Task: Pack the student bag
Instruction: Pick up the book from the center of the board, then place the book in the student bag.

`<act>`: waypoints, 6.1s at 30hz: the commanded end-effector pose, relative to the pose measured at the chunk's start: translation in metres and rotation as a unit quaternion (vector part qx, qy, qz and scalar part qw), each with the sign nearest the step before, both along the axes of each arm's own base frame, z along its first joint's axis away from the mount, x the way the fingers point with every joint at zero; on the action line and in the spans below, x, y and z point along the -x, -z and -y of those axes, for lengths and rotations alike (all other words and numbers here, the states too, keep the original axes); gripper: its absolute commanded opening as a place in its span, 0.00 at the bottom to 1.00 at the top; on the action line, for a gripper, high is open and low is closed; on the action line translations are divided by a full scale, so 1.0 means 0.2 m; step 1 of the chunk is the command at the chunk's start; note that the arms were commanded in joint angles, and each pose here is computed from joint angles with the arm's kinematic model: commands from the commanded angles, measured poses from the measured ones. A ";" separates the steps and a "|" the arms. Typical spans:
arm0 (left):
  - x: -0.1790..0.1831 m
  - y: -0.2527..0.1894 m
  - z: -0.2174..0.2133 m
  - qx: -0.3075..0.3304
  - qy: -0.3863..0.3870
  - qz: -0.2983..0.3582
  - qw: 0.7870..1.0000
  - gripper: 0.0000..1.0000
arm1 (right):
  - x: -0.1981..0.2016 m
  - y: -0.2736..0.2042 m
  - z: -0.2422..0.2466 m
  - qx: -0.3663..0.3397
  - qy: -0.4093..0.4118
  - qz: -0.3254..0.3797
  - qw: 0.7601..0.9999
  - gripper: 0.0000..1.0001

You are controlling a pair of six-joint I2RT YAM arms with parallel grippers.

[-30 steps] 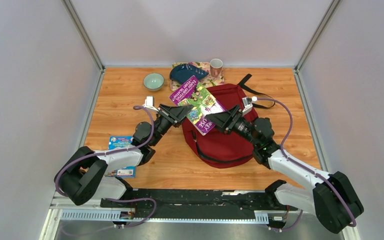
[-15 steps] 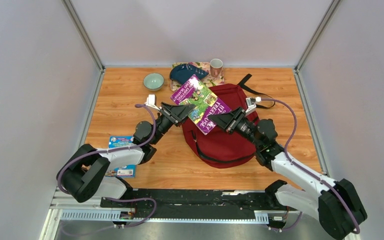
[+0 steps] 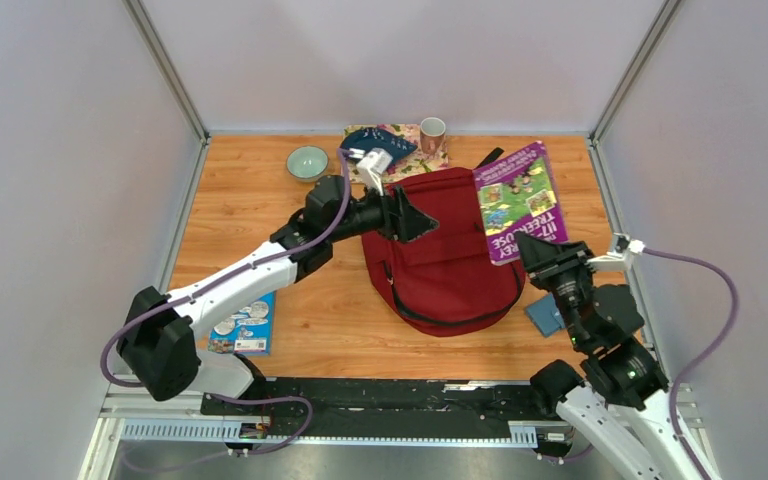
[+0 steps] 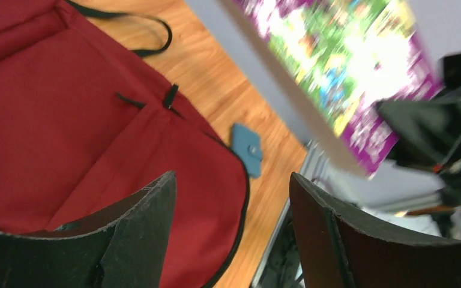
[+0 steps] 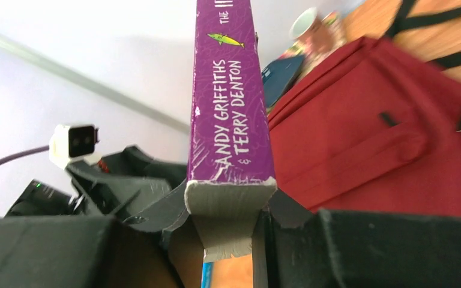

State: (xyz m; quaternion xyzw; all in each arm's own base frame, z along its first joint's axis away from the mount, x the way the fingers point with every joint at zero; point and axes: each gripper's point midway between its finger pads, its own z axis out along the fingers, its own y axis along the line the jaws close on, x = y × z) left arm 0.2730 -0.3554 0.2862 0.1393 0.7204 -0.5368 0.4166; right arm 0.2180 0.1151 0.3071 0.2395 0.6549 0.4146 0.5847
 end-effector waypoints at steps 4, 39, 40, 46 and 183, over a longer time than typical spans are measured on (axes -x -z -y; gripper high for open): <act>0.33 0.49 0.17 -0.269 0.159 0.057 0.948 0.77 | 0.10 -0.08 0.44 0.073 0.181 -0.037 0.980 0.00; 0.62 0.86 0.63 -0.324 0.311 0.075 0.890 0.55 | 0.17 -0.01 0.47 0.087 0.175 -0.060 0.979 0.00; 0.62 0.88 0.63 -0.326 0.312 0.073 0.889 0.53 | 0.17 0.00 0.47 0.086 0.176 -0.060 0.979 0.00; 0.61 0.90 0.63 -0.332 0.308 0.068 0.889 0.33 | 0.16 0.00 0.47 0.087 0.173 -0.063 0.979 0.00; 0.23 -0.36 0.39 -0.119 0.045 0.211 0.969 0.00 | -0.55 0.75 -0.48 -0.275 -0.010 -0.278 0.920 0.03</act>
